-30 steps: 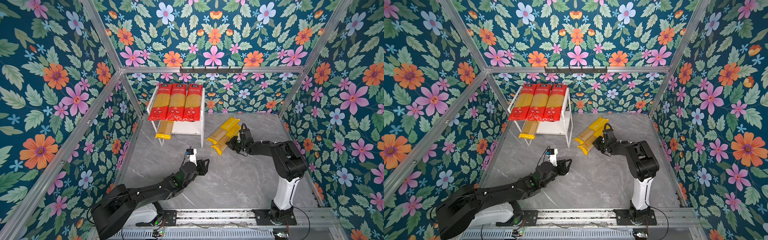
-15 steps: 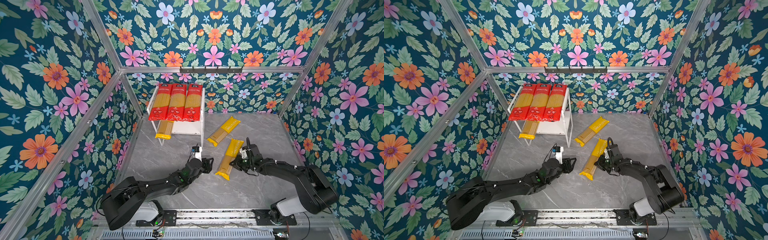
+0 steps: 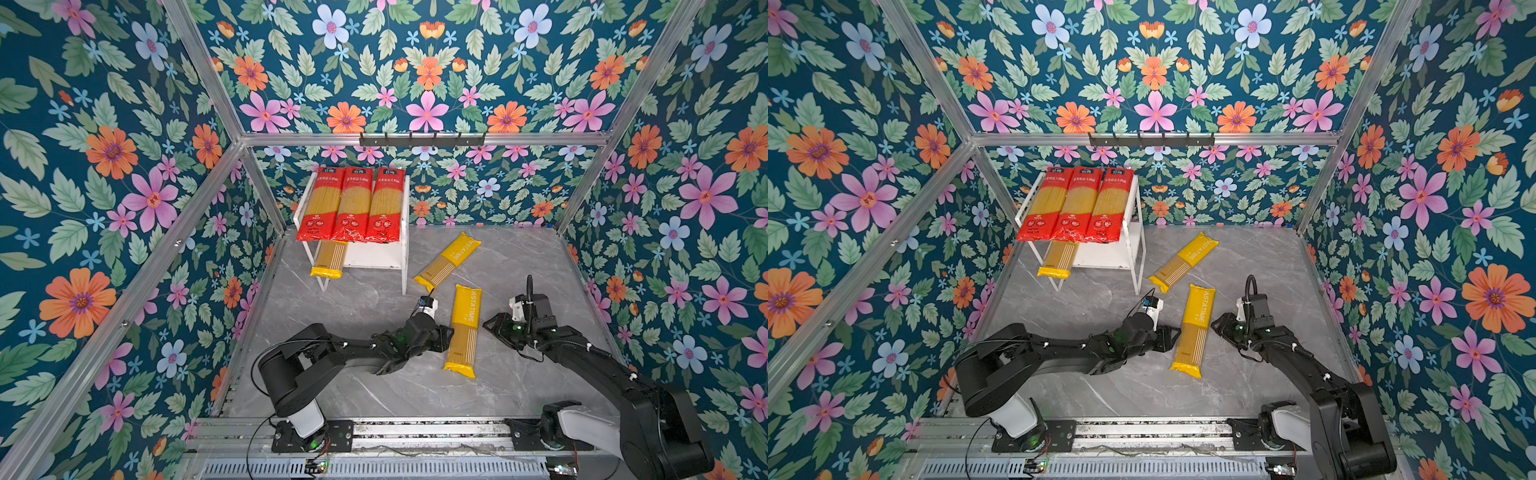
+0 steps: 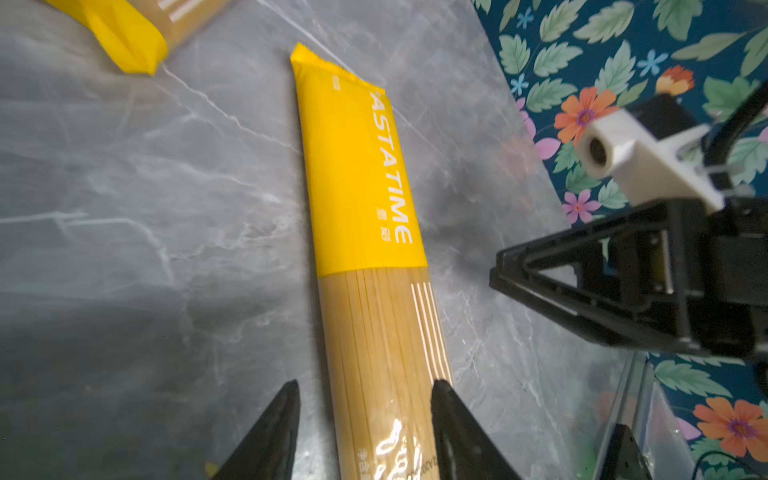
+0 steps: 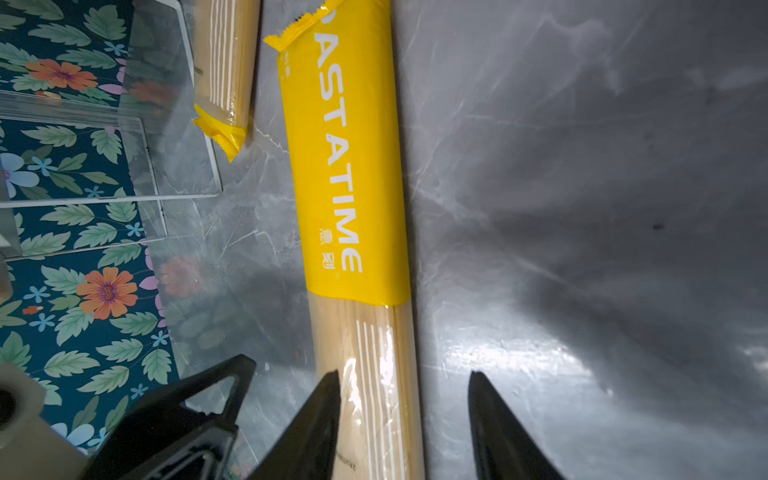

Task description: Place and organize the pasta boxes and bags onto the shelf

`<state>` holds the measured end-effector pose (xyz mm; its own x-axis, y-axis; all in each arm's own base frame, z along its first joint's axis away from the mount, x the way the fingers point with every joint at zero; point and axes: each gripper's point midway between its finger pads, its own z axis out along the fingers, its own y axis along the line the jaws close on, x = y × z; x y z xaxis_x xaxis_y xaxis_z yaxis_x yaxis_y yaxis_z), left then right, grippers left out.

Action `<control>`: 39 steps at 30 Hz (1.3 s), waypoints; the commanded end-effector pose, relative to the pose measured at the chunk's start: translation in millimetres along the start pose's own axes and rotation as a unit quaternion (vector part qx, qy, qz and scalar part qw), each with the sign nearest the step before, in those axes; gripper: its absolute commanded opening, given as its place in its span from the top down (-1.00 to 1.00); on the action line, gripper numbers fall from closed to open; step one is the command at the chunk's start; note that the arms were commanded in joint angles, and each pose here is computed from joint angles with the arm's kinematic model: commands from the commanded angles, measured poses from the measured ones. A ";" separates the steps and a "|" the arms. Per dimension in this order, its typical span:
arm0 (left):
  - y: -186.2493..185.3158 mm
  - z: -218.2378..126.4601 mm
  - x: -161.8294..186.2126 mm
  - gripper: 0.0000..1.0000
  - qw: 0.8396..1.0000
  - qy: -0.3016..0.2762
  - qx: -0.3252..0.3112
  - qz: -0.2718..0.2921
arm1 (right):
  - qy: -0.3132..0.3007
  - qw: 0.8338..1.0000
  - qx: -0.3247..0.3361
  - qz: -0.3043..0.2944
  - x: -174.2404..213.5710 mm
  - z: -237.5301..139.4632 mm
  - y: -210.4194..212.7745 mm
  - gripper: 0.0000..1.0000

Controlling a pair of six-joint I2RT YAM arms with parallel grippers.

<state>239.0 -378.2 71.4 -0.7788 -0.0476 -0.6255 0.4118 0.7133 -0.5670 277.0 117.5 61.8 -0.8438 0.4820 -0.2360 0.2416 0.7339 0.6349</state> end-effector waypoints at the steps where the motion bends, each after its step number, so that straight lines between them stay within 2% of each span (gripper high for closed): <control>1: 1.2 8.4 1.5 -0.07 1.000 0.006 -0.003 -0.004 | -0.019 0.999 -0.017 -0.033 -16.4 8.4 10.3 -0.08; 13: 9.0 36.0 4.6 -0.05 1.000 0.009 -0.003 -0.014 | 0.045 0.998 -0.050 -0.003 -13.4 57.6 9.9 -0.06; 18: 13.9 46.2 12.7 0.15 0.999 0.016 0.009 -0.034 | 0.064 0.993 -0.096 0.003 -6.1 69.1 18.1 0.13; 20: 14.0 44.9 12.5 0.26 0.999 0.014 0.014 -0.039 | 0.052 0.991 -0.121 -0.005 -6.7 66.8 23.9 0.28; 23: 15.5 37.1 5.9 0.30 0.999 0.003 0.018 -0.044 | 0.031 0.986 -0.162 -0.023 -8.7 58.2 37.1 0.52; 25: 17.2 29.0 -0.7 0.29 0.999 -0.004 0.021 -0.050 | 0.023 0.982 -0.186 -0.033 -9.3 52.0 46.1 0.68; 31: 9.1 0.1 -19.4 0.16 0.999 -0.023 0.024 -0.041 | -0.012 0.973 -0.225 -0.055 -12.8 36.0 62.9 0.95; 39: 11.5 -52.0 -45.4 0.04 0.996 -0.084 -0.001 -0.007 | -0.103 0.951 -0.274 -0.096 -31.2 -4.5 94.9 1.00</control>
<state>251.4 -344.5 117.1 -0.7344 -0.1802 -0.6543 0.3931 0.6730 -0.6265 306.5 169.2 82.9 -0.8235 0.4521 -0.3428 -0.0703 0.5181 0.8524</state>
